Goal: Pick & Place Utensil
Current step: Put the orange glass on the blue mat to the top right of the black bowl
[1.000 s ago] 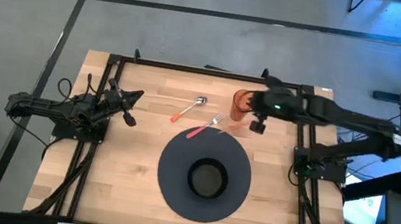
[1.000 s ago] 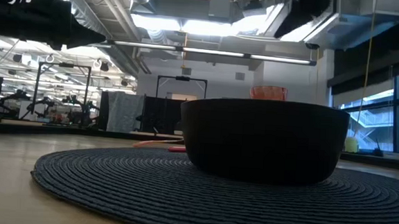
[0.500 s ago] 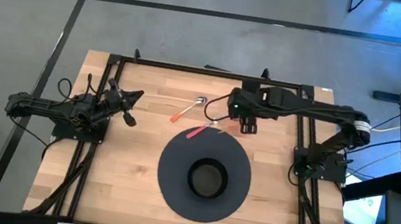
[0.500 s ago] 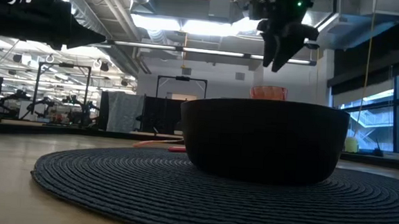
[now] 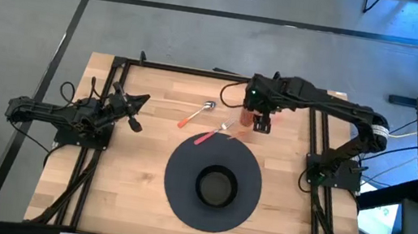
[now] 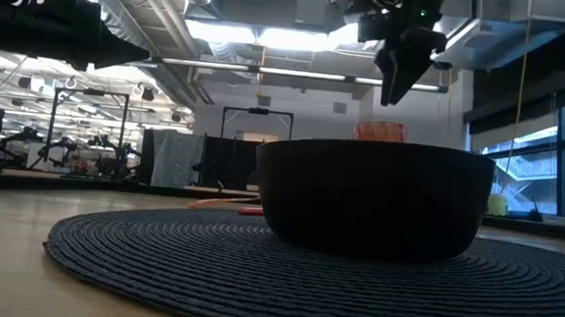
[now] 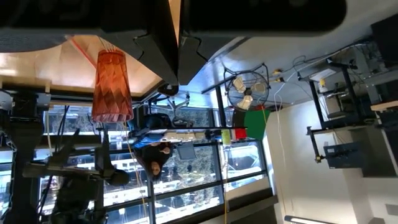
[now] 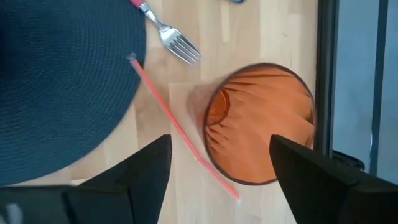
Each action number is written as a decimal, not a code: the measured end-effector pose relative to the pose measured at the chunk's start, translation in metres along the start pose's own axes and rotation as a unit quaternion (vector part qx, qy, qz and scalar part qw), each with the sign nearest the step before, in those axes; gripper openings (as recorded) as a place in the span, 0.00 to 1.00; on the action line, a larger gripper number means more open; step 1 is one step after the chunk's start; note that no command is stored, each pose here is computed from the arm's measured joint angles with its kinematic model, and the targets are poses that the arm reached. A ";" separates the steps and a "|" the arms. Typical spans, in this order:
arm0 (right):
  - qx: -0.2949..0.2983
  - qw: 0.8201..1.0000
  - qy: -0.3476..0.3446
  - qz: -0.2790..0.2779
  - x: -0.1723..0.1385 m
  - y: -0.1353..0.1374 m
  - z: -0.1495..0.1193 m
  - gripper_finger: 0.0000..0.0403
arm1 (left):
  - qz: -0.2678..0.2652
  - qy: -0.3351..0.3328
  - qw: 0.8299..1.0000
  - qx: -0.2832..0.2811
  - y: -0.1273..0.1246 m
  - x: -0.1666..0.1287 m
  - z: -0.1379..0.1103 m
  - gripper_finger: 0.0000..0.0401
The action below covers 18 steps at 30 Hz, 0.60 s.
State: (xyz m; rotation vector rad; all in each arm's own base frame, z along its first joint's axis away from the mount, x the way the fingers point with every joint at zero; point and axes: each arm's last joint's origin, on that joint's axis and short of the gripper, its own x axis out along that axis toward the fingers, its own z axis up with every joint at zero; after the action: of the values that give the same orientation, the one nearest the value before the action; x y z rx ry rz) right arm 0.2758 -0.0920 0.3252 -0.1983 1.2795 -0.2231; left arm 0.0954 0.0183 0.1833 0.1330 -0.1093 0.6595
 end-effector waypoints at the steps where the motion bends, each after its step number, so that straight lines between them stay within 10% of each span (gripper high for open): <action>1: 0.002 1.000 0.000 0.000 0.000 -0.001 0.000 0.66 | 0.000 0.000 1.000 0.000 0.000 0.000 0.000 0.01; 18: 0.009 0.999 0.031 0.027 0.032 -0.008 0.008 0.66 | 0.000 0.000 1.000 0.000 0.000 0.000 0.000 0.01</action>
State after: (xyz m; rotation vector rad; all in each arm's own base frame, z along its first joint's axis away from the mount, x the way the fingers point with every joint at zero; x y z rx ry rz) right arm 0.2922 -0.1083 0.2999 -0.1413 1.3412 -0.1960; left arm 0.0954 0.0183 0.1832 0.1328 -0.1089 0.6591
